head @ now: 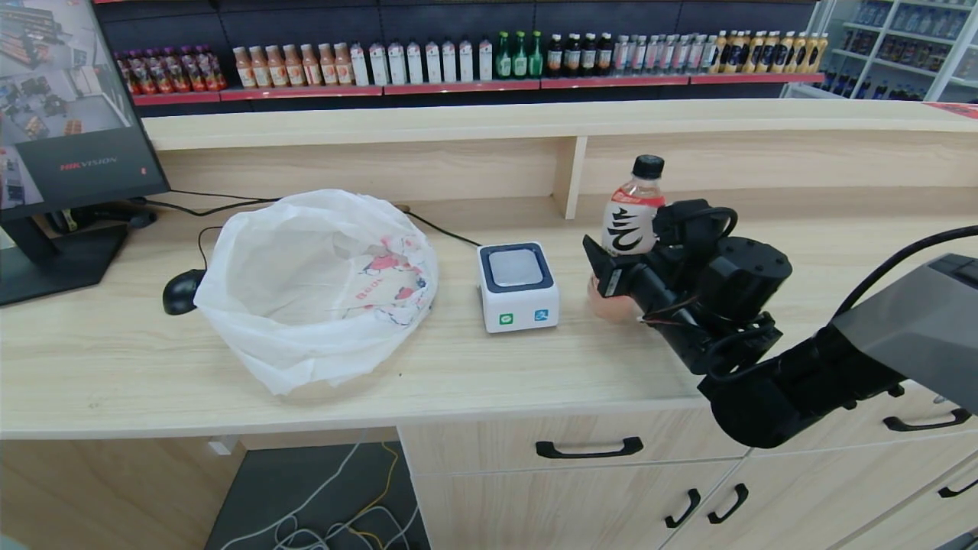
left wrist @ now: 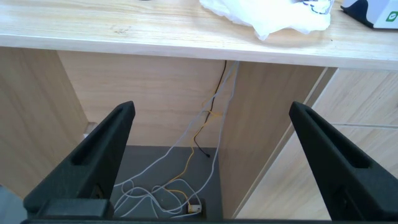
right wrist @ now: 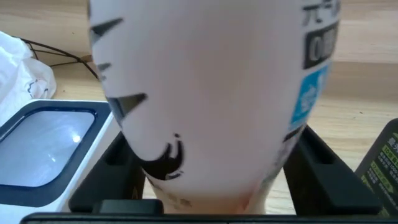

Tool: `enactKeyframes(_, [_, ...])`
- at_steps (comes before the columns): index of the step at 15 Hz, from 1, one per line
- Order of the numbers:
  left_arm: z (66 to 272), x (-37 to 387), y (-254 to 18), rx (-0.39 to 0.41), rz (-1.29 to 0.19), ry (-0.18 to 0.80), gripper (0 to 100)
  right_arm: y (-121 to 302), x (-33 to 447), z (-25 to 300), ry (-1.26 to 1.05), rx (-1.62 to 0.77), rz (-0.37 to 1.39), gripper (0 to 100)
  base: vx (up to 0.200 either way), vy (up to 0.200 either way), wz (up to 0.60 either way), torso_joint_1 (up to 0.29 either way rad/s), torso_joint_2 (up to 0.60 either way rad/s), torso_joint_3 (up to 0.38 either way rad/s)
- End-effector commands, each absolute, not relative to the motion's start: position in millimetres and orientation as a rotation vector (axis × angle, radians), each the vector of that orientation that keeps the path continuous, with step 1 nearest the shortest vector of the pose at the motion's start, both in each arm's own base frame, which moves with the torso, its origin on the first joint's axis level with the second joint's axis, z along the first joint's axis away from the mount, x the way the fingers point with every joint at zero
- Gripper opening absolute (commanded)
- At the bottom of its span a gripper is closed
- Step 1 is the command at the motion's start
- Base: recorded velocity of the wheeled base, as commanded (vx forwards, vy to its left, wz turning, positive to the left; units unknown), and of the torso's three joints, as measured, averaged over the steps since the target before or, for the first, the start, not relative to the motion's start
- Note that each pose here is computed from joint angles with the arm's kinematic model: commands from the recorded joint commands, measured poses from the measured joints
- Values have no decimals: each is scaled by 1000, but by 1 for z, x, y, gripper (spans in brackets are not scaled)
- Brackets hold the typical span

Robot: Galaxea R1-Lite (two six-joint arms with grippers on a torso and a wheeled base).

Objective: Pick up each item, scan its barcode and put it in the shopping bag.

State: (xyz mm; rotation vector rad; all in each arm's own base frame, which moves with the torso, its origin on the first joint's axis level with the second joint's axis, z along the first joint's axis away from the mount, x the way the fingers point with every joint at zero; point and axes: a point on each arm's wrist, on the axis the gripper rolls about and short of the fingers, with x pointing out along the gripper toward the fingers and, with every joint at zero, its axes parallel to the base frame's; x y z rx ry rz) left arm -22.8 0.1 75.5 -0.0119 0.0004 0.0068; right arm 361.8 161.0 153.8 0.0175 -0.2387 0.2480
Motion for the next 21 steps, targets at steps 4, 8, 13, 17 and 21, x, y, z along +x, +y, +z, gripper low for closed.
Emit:
enactKeyframes(4, [75, -23, 0, -12, 8, 0, 100, 162, 362, 152, -235, 16, 252, 0, 0, 0, 0, 0, 0, 0])
enactKeyframes(8, [75, -23, 0, -12, 8, 0, 100, 165, 361, 152, -238, 18, 259, 0, 0, 0, 0, 0, 0, 0])
enactKeyframes(13, [75, -23, 0, -12, 8, 0, 100, 169, 355, 161, -258, 26, 275, 0, 0, 0, 0, 0, 0, 0])
enactKeyframes(17, [75, -23, 0, -12, 8, 0, 100, 178, 335, 171, -265, 36, 321, 0, 0, 0, 0, 0, 0, 0])
enactKeyframes(21, [75, -23, 0, -12, 8, 0, 100, 184, 288, 188, -264, 40, 424, 0, 0, 0, 0, 0, 0, 0])
